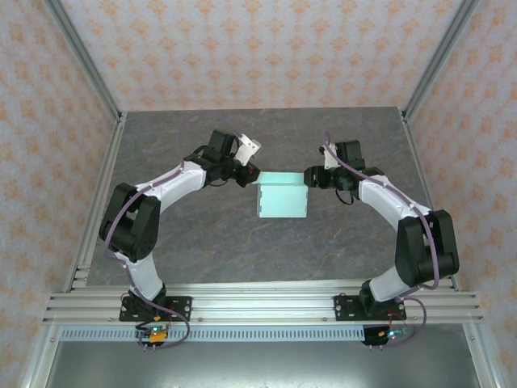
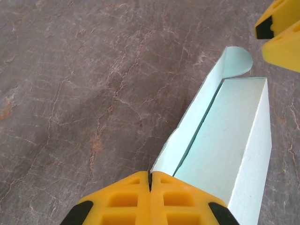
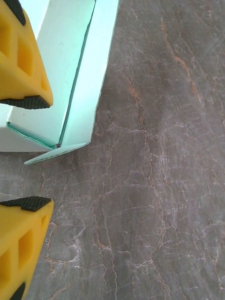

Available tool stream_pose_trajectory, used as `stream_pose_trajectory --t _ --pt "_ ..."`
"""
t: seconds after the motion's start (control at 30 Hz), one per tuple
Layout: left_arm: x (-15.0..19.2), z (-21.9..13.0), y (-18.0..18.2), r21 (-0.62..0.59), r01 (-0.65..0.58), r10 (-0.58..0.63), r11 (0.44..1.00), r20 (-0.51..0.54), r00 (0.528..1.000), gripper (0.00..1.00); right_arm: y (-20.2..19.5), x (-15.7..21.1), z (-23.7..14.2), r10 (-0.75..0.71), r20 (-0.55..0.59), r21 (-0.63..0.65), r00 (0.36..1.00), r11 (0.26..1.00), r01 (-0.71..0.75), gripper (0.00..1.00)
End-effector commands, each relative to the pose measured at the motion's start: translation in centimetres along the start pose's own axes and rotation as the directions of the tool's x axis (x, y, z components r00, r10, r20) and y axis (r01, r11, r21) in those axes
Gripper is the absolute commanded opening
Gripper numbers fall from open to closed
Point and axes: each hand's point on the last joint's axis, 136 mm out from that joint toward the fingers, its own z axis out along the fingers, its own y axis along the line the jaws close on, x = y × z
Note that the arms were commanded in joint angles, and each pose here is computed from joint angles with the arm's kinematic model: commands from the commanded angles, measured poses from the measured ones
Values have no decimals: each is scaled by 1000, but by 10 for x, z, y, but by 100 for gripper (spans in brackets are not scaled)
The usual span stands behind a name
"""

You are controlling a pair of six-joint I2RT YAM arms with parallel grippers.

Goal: Fold the paper box

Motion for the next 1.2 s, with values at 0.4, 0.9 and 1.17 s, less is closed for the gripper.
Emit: stream_pose_trajectory --t 0.4,0.9,1.17 --pt "-14 -10 -18 12 -83 82 996 58 995 0 5 15 12 26 -89 1 996 1000 -26 36" --pt "-25 -1 -5 -124 146 -131 982 118 984 1 30 -4 8 83 99 123 992 988 -95 12" --pt "-23 7 -15 -175 299 -276 938 143 951 4 43 -8 9 75 187 184 979 977 -110 11"
